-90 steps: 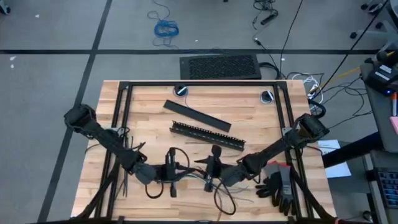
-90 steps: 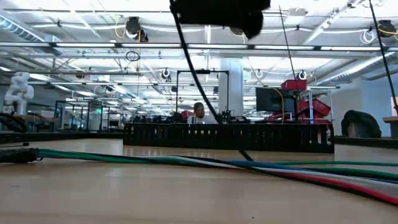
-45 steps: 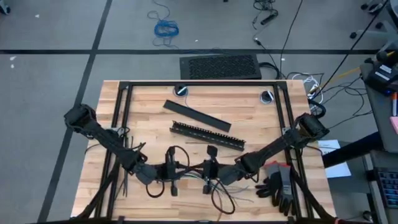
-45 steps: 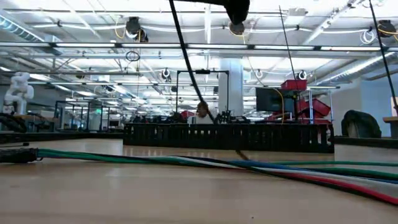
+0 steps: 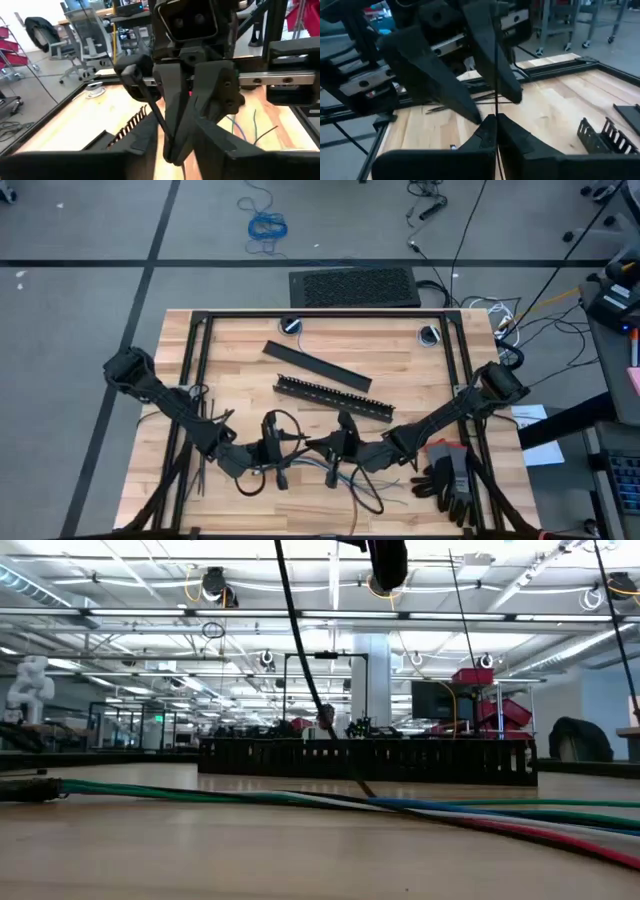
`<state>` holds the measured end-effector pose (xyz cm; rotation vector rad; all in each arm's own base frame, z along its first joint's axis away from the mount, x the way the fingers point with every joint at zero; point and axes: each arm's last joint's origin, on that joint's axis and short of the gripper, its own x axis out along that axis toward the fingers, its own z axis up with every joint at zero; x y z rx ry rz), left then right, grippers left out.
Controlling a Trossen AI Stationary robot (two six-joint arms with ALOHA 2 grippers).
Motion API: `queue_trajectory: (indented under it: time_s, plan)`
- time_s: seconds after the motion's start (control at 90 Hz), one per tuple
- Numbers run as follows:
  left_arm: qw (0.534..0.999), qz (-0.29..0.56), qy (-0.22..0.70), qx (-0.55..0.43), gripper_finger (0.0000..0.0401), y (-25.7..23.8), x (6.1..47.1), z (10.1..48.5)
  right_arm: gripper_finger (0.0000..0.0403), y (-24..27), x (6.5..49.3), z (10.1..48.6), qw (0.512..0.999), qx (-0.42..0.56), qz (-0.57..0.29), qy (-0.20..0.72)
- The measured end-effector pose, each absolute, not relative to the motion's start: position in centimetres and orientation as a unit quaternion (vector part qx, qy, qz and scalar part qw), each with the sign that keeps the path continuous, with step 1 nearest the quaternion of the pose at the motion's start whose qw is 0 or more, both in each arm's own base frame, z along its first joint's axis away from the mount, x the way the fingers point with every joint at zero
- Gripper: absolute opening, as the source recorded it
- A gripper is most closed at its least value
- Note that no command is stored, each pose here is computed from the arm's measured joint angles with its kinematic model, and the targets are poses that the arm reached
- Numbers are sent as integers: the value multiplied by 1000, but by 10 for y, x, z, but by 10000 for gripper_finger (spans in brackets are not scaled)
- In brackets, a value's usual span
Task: Ziptie cables
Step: Wrap the cable wires with the black zip tie
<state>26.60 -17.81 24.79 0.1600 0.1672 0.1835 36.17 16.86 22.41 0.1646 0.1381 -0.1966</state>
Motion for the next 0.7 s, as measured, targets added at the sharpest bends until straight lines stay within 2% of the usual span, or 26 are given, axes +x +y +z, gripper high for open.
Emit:
queue_trajectory:
  time_s: [0.144,0.322,0.511,0.7]
  plan:
    - [985,131,78,81,159,-176,266,249,0,169,362,223,990,82,-84,73]
    - [986,135,65,68,153,-176,266,252,0,169,362,223,990,82,-84,73]
    - [988,128,64,64,99,-176,266,252,0,169,362,224,991,82,-85,69]
    - [988,124,64,65,15,-177,266,252,0,168,363,226,991,79,-86,62]
